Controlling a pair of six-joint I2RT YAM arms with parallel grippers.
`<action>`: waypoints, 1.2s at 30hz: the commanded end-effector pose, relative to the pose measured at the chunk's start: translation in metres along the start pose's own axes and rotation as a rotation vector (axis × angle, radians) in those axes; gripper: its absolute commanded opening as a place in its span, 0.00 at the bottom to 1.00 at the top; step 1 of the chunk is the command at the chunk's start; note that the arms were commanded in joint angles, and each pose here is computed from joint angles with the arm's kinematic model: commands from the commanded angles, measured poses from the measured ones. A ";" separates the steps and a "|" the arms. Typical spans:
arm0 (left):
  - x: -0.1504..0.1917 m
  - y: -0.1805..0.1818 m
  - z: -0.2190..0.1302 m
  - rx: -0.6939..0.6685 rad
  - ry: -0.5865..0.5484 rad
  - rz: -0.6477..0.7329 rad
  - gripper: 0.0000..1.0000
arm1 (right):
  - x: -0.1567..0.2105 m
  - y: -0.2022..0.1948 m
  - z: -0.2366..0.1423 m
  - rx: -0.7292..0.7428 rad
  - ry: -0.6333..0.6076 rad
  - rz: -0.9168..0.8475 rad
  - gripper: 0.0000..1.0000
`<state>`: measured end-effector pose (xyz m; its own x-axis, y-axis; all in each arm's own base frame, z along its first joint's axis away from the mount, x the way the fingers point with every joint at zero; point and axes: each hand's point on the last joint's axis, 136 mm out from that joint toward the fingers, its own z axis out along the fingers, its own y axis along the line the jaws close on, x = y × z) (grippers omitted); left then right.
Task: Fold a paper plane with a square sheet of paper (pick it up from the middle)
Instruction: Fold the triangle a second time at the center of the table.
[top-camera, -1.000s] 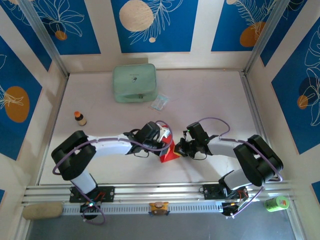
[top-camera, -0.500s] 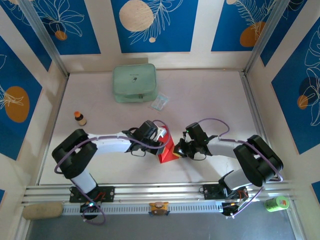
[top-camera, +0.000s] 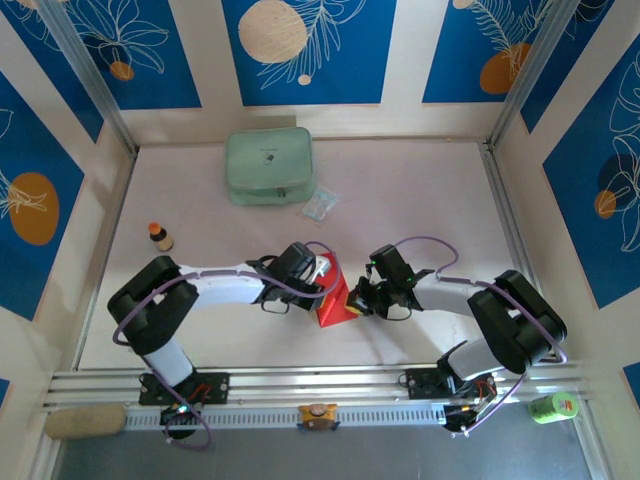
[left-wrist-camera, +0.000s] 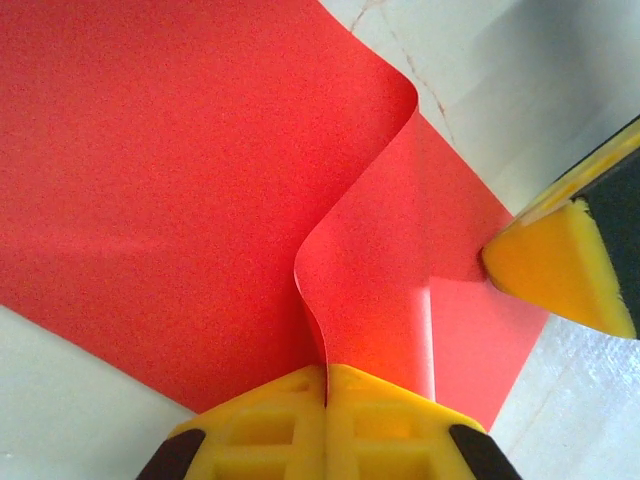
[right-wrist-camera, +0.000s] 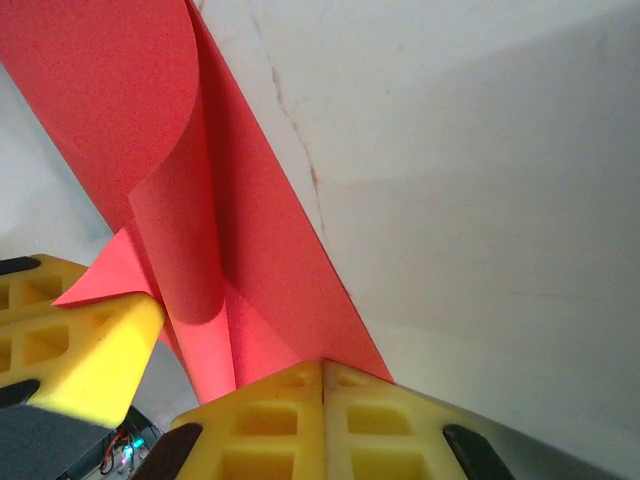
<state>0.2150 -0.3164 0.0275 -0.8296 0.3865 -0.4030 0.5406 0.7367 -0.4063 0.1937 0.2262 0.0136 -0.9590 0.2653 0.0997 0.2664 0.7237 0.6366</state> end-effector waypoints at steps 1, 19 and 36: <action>-0.006 0.006 0.000 -0.030 0.000 0.015 0.00 | 0.008 -0.019 0.000 0.083 0.020 0.043 0.00; -0.003 0.008 0.004 -0.036 0.010 0.018 0.00 | 0.008 -0.019 0.001 0.089 0.021 0.042 0.00; -0.008 0.008 -0.007 -0.047 -0.036 0.021 0.00 | 0.008 -0.020 0.000 0.094 0.020 0.042 0.00</action>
<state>0.2190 -0.3139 0.0225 -0.8251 0.3939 -0.4049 0.5435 0.7492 -0.3786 0.1933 0.2255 0.0134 -0.9581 0.2673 0.1024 0.2709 0.7308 0.6266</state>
